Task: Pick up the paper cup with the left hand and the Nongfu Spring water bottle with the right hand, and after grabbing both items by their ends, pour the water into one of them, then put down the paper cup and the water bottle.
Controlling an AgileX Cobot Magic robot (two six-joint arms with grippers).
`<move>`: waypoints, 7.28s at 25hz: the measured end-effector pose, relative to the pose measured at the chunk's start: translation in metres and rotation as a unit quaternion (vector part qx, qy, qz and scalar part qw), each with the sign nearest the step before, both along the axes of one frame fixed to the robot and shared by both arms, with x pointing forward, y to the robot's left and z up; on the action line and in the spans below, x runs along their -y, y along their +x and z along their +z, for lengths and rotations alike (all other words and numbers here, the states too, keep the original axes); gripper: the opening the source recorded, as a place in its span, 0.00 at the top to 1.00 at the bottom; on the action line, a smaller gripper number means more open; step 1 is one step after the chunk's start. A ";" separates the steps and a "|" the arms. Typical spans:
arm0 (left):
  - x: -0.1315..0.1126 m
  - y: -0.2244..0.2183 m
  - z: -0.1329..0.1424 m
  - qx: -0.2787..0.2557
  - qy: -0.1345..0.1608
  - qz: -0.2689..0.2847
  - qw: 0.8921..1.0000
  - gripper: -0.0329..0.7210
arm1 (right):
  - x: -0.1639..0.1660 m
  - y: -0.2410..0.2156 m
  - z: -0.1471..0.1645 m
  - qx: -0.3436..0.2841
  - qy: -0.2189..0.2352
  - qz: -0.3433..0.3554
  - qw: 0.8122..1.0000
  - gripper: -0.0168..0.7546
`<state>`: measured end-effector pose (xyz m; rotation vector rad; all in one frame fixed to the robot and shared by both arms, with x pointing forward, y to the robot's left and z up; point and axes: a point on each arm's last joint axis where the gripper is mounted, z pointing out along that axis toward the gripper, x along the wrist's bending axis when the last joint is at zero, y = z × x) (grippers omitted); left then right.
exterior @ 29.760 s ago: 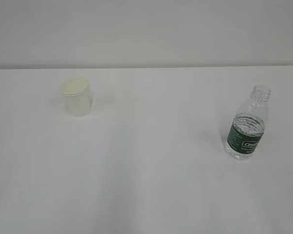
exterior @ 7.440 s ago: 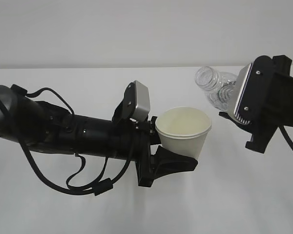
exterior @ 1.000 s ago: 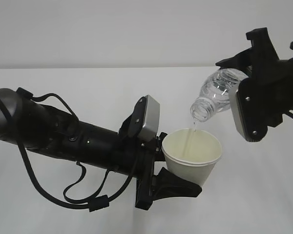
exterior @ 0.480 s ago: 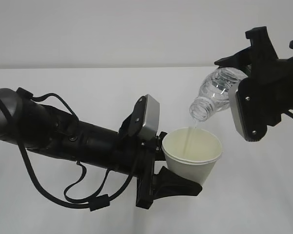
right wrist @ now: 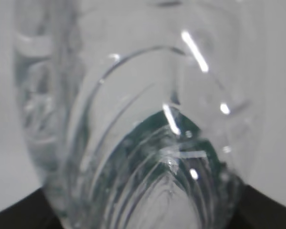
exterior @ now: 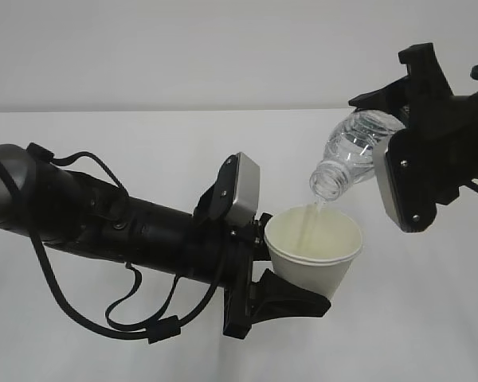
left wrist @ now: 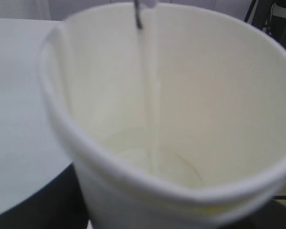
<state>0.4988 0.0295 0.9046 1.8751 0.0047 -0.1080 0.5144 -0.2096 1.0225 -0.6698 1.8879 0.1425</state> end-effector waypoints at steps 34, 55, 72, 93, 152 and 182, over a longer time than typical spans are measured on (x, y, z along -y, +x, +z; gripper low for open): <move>0.000 0.000 0.000 0.000 0.000 0.000 1.000 0.36 | 0.000 0.000 0.000 0.002 0.000 0.002 1.000 0.40; 0.000 0.000 -0.001 0.003 0.006 -0.003 1.000 0.36 | 0.000 0.000 0.000 0.002 0.001 0.003 1.000 0.40; -0.001 -0.001 -0.002 0.004 0.009 -0.006 1.000 0.36 | 0.000 0.000 0.000 0.006 -0.006 0.006 1.000 0.40; 0.000 0.001 -0.001 0.001 0.004 0.004 1.000 0.37 | -0.002 0.000 0.002 0.013 -0.002 0.015 1.000 0.40; 0.000 0.001 -0.001 0.002 0.006 0.004 1.000 0.37 | -0.003 0.000 0.003 0.023 -0.013 0.024 0.999 0.40; 0.000 0.001 -0.001 0.002 0.007 0.005 1.000 0.37 | -0.004 0.000 0.004 0.036 -0.021 0.037 0.998 0.40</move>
